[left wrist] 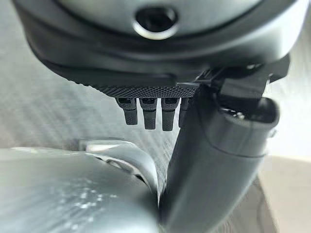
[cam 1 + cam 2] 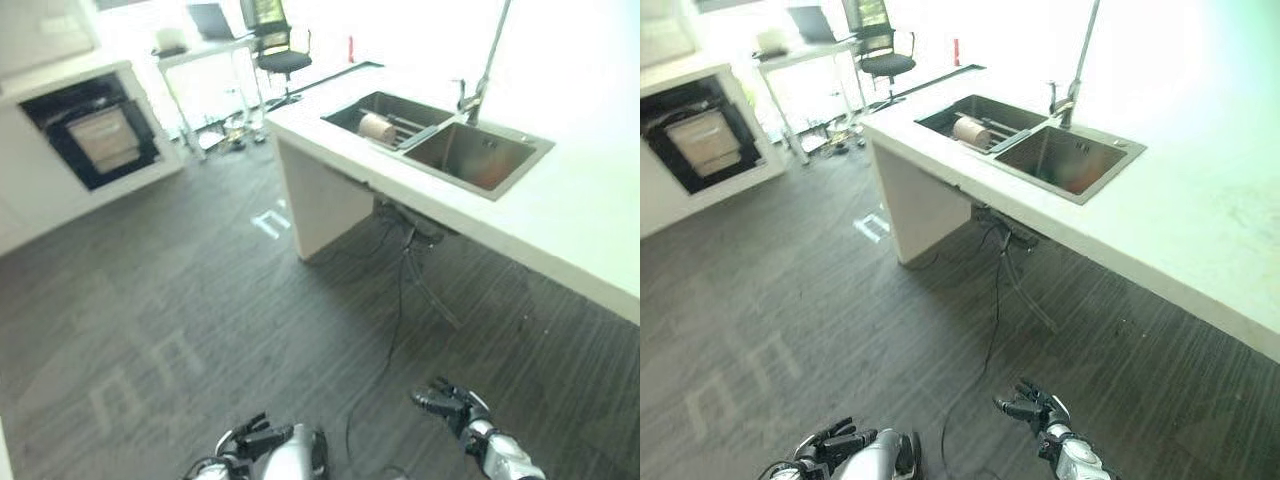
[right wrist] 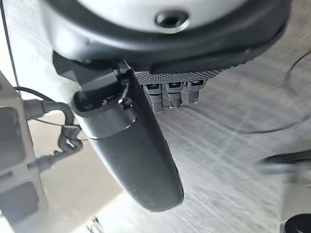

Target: Place the dishes in the dishwasher.

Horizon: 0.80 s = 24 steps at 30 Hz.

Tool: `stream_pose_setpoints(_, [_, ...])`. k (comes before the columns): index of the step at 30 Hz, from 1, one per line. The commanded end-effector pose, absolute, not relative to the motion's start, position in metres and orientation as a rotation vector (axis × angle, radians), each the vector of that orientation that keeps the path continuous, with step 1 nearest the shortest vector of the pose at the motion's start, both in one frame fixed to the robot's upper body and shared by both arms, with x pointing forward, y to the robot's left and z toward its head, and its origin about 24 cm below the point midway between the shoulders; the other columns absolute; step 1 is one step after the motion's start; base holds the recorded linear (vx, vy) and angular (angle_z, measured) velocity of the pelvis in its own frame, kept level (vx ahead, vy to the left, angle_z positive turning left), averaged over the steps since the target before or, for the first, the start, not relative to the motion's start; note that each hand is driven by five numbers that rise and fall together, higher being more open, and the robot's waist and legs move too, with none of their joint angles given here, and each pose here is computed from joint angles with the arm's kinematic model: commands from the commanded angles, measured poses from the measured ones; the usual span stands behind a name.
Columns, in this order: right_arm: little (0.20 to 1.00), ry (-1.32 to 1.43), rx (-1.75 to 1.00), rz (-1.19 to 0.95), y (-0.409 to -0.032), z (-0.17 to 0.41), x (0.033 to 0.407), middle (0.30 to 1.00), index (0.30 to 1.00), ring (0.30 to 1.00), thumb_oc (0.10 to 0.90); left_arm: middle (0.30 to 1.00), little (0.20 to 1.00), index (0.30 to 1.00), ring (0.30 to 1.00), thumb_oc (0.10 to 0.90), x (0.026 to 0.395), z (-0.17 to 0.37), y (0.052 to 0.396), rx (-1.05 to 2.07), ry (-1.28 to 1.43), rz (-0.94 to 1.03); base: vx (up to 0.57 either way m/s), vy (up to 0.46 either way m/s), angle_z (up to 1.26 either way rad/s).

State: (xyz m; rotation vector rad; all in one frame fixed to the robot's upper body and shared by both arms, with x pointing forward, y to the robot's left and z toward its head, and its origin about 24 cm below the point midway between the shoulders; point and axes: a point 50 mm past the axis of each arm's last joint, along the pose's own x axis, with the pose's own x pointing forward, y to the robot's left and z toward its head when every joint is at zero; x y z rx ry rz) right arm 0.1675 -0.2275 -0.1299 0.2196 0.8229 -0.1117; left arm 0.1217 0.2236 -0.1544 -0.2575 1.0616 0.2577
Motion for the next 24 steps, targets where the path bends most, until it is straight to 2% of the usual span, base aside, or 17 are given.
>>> stream_pose_setpoints(1, [0.9, 0.775, 0.188, -0.134, -0.242, -0.125, 0.168, 0.9, 0.9, 0.9, 0.8, 0.9, 0.9, 0.9, 0.9, 0.8, 0.071, -0.172, 0.207, -0.292, 1.275, 0.311, 0.58, 0.468, -0.67])
stream_pose_setpoints(6, [0.9, 0.835, 0.181, -0.19, -0.246, -0.132, 0.153, 0.9, 0.9, 0.9, 0.8, 0.9, 0.9, 0.9, 0.9, 0.8, 0.076, -0.17, 0.211, -0.274, 1.26, 0.306, 0.42, 0.37, -0.32])
stream_pose_setpoints(9, [0.9, 0.907, 0.242, -0.284, -0.248, -0.142, 0.132, 0.9, 0.9, 0.9, 0.8, 0.9, 0.9, 0.9, 0.9, 0.8, 0.083, -0.167, 0.22, -0.18, 1.259, 0.241, 0.44, 0.415, 0.34])
stream_pose_setpoints(14, [0.9, 0.984, 0.232, -0.296, -0.243, -0.151, 0.112, 0.9, 0.9, 0.9, 0.8, 0.9, 0.9, 0.9, 0.9, 0.8, 0.092, -0.164, 0.226, -0.117, 1.253, 0.226, 0.32, 0.411, 0.39])
stream_pose_setpoints(17, [0.9, 0.992, 0.247, -0.341, -0.244, -0.153, 0.105, 0.9, 0.9, 0.9, 0.8, 0.9, 0.9, 0.9, 0.9, 0.8, 0.102, -0.161, 0.229, -0.075, 1.248, 0.154, 0.32, 0.073, 0.03])
stream_pose_setpoints(19, [0.9, 1.003, 0.244, -0.356, -0.25, -0.153, 0.1, 0.9, 0.9, 0.9, 0.8, 0.9, 0.9, 0.9, 0.9, 0.8, 0.105, -0.161, 0.226, -0.073, 1.264, 0.136, 0.46, -0.093, 1.3])
stream_pose_setpoints(21, [0.9, 1.014, 0.223, -0.351, -0.254, -0.153, 0.097, 0.9, 0.9, 0.9, 0.8, 0.9, 0.9, 0.9, 0.9, 0.8, 0.099, -0.164, 0.22, -0.089, 1.288, 0.137, 0.4, -0.186, 0.98])
stream_pose_setpoints(24, [0.9, 1.016, 0.269, -0.372, -0.25, -0.155, 0.094, 0.9, 0.9, 0.9, 0.8, 0.9, 0.9, 0.9, 0.9, 0.8, 0.08, -0.169, 0.214, -0.126, 1.32, 0.184, 0.34, -0.321, -0.67])
